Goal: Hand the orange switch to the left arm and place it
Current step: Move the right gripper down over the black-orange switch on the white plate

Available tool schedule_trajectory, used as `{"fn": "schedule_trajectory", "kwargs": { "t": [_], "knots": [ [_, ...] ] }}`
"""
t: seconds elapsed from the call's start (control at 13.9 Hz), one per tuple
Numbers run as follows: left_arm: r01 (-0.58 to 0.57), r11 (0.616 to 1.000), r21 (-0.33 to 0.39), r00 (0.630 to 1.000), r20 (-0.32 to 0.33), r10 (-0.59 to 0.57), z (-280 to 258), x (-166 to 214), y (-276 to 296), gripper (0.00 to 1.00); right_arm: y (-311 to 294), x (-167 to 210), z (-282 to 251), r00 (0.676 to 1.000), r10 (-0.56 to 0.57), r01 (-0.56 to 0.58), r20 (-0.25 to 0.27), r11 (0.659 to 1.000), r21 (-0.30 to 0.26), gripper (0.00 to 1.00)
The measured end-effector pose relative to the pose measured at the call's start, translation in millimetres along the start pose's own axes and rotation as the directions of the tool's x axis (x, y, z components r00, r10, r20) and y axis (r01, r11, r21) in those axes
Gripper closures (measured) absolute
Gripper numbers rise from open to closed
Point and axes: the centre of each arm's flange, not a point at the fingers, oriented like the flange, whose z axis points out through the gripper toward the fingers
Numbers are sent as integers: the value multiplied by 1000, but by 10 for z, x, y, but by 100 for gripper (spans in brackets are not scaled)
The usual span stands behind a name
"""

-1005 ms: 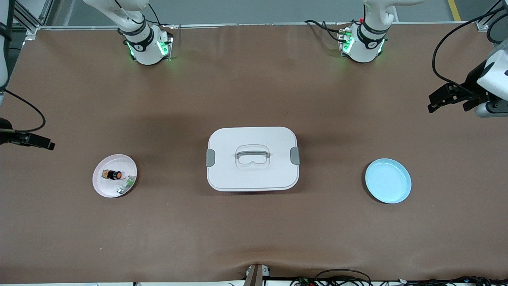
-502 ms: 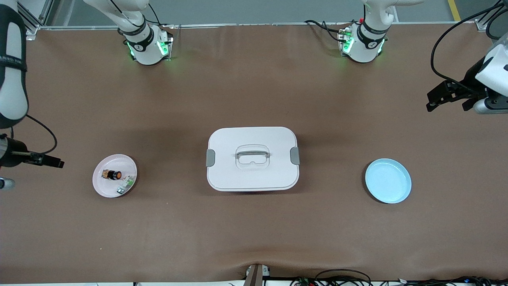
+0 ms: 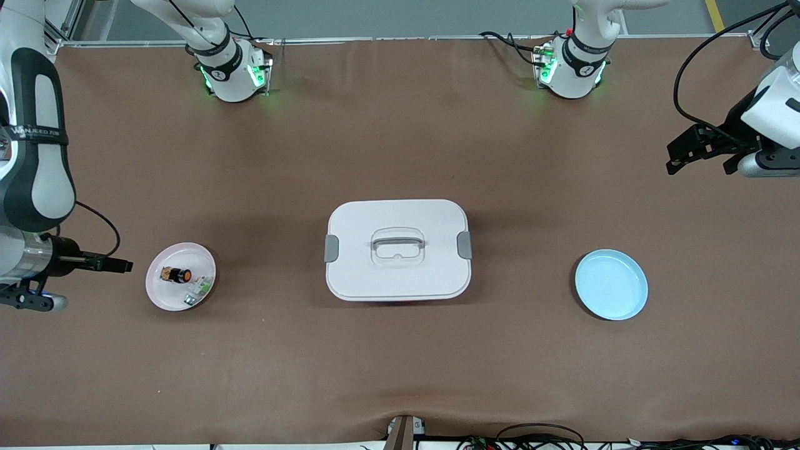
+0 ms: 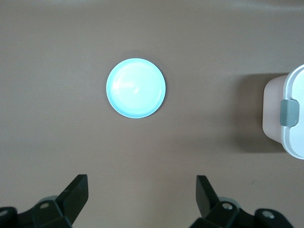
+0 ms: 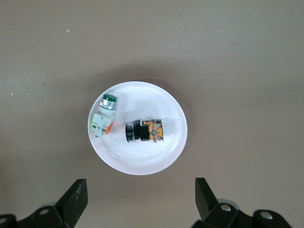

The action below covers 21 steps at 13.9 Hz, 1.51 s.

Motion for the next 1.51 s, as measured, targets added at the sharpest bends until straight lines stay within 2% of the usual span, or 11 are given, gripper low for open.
{"fn": "schedule_trajectory", "kwargs": {
  "t": [0.43,0.79,1.22,1.51],
  "knots": [
    [2,1000,0,1000,1,-2,5,2,-12,0,38,-40,790,999,10,-10,-45,1000,-3,0],
    [26,1000,2,999,18,-26,97,51,-145,0,15,-59,1307,1000,6,-6,-10,1000,-9,0],
    [44,999,3,999,31,-44,172,88,-245,0,-130,-2,1441,998,-35,35,-42,999,-14,0],
    [57,998,4,998,40,-57,224,112,-318,0,-83,20,1564,996,-77,77,-42,997,-20,0]
  ]
}}
